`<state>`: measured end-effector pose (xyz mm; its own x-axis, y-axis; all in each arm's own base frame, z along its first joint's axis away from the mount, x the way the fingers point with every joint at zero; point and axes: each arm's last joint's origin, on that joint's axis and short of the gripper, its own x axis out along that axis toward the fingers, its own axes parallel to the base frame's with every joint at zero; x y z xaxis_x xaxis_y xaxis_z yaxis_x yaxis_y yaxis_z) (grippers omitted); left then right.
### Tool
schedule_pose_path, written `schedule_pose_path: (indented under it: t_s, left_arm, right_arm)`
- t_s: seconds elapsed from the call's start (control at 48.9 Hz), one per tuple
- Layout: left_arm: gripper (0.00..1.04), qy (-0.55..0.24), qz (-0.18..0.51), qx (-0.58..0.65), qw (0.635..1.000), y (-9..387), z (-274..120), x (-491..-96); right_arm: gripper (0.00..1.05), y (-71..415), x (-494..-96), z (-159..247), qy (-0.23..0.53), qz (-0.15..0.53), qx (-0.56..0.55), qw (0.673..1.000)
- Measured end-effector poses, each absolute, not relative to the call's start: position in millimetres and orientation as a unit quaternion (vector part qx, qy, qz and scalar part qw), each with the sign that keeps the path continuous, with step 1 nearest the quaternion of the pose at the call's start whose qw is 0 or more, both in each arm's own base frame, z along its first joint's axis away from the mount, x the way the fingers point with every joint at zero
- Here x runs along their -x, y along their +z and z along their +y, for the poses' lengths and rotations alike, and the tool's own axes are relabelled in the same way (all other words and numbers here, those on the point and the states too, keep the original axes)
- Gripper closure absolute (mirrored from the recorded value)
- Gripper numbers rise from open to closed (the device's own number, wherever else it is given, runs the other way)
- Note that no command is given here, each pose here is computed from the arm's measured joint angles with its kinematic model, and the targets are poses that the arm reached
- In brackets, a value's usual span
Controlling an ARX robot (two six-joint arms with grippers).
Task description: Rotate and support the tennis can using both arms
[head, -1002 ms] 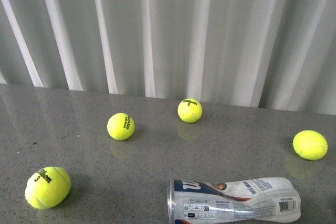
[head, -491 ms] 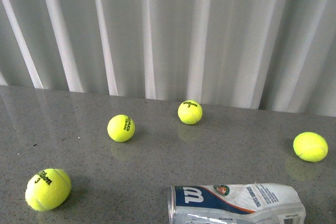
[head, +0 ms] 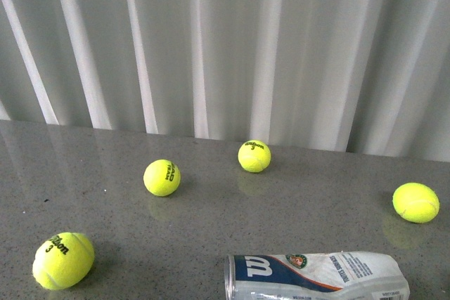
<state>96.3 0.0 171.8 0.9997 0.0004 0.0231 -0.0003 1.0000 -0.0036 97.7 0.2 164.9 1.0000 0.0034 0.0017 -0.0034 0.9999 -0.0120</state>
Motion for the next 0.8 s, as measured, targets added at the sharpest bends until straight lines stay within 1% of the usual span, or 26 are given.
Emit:
schedule_pose_path:
  t_s: [0.041, 0.061, 0.184, 0.286, 0.307, 0.388, 0.47, 0.532, 0.572, 0.654, 0.675, 0.716, 0.797]
  left_arm:
    - [0.07, 0.000, -0.012, 0.002, 1.000, 172, 0, -96]
    - [0.07, 0.000, -0.012, 0.002, 1.000, 172, 0, -96]
    - [0.07, 0.000, -0.012, 0.002, 1.000, 172, 0, -96]
    - [0.07, 0.000, -0.012, 0.002, 1.000, 172, 0, -96]
    - [0.07, 0.000, -0.012, 0.002, 1.000, 172, 0, -96]
    - [0.07, 0.000, -0.012, 0.002, 1.000, 172, 0, -96]
    - [0.07, 0.009, -0.003, 0.006, 1.000, 171, 0, -97]
    - [0.07, 0.126, 0.126, 0.009, 0.984, 175, -1, -100]
    - [0.07, 0.157, 0.143, 0.006, 0.977, 187, 0, -109]
    - [0.07, 0.149, 0.104, 0.006, 0.983, 222, -1, -141]
    - [0.07, 0.139, 0.086, 0.009, 0.986, 232, -1, -149]
    - [0.07, 0.117, 0.073, 0.009, 0.990, 244, -4, -166]
    - [0.07, 0.062, 0.077, 0.014, 0.995, 257, -12, -200]
  right_arm:
    - [0.68, 165, -98, 0, 0.002, -0.001, 0.006, 1.000]
    - [0.66, 165, -98, 0, 0.002, -0.001, 0.006, 1.000]
    - [0.45, 165, -98, 0, 0.002, -0.001, 0.006, 1.000]
    - [0.20, 165, -98, 0, 0.002, -0.001, 0.006, 1.000]
    - [0.18, 165, -98, 0, 0.002, -0.001, 0.006, 1.000]
    - [0.05, 165, -98, 0, 0.002, -0.001, 0.005, 1.000]
    - [0.07, 165, -98, 0, 0.002, -0.001, 0.005, 1.000]
    - [0.07, 165, -98, 0, 0.002, -0.001, 0.005, 1.000]
    - [0.07, 165, -98, 0, 0.001, -0.001, 0.005, 1.000]
    - [0.07, 165, -98, 0, 0.002, 0.000, 0.005, 1.000]
    - [0.07, 165, -98, 0, 0.002, 0.000, 0.005, 1.000]
    - [0.07, 165, -98, 0, 0.002, -0.001, 0.005, 1.000]
    - [0.07, 165, -98, 0, 0.002, -0.001, 0.005, 1.000]
